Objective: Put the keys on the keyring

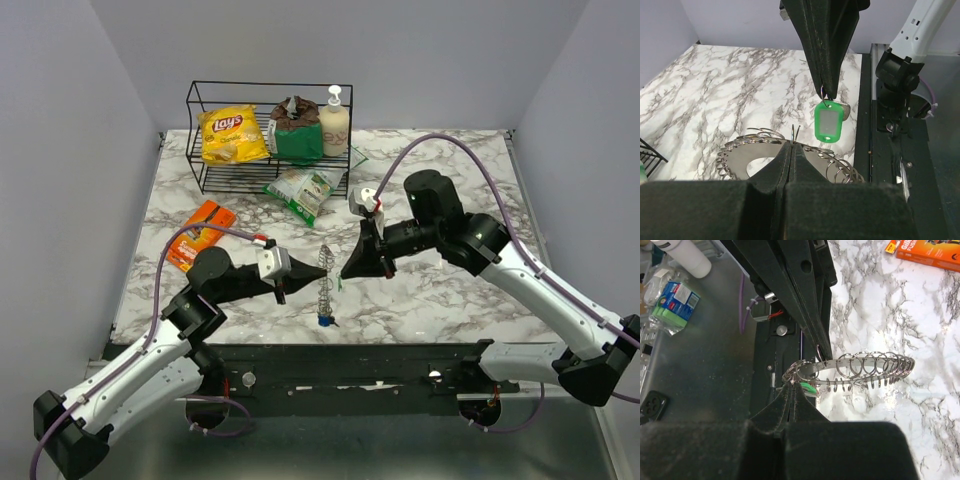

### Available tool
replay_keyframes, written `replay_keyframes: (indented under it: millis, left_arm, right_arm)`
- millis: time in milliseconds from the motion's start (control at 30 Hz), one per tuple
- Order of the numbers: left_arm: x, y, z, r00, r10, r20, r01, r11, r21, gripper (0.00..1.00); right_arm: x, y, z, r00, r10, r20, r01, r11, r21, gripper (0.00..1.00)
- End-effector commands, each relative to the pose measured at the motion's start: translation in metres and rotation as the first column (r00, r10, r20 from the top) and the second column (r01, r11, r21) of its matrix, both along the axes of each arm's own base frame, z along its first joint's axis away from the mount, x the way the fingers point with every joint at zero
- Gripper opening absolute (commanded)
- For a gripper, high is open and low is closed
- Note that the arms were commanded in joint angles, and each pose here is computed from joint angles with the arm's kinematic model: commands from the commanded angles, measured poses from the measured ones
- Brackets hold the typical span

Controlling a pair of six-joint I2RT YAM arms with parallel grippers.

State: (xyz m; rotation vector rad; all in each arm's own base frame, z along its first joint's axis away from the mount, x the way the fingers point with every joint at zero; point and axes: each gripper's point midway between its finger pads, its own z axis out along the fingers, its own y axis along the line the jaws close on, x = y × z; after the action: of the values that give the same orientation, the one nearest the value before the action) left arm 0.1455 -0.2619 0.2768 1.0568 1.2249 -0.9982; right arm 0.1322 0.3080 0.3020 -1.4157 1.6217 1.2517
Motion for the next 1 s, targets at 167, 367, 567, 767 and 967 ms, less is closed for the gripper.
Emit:
replay_keyframes:
  millis: [167, 367, 567, 767, 967]
  left_arm:
    - [-0.004, -0.003, 0.028, 0.997, -0.037, 0.064, 0.040, 0.998, -0.050, 0.00]
    - [-0.005, -0.005, 0.028, 0.998, -0.049, 0.031, 0.051, 0.997, -0.058, 0.00]
    - [-0.006, -0.006, 0.029, 0.998, -0.059, 0.026, 0.061, 0.996, -0.059, 0.00]
    - [-0.008, -0.006, 0.031, 0.997, -0.067, 0.031, 0.069, 0.996, -0.064, 0.00]
    - [-0.009, -0.007, 0.033, 0.997, -0.074, 0.028, 0.076, 0.995, -0.071, 0.00]
  right_arm:
    - [0.000, 0.006, 0.004, 0.999, 0.039, -0.016, -0.039, 0.999, 0.006, 0.01]
    - [0.003, 0.008, 0.003, 0.999, 0.030, -0.019, -0.030, 1.000, 0.006, 0.01]
    - [0.005, 0.010, 0.001, 0.999, 0.023, -0.022, -0.023, 1.000, 0.009, 0.01]
    - [0.008, 0.011, -0.004, 1.000, 0.011, -0.027, -0.011, 1.000, -0.003, 0.01]
    - [0.011, 0.013, -0.008, 0.999, 0.003, -0.036, -0.004, 1.000, -0.011, 0.01]
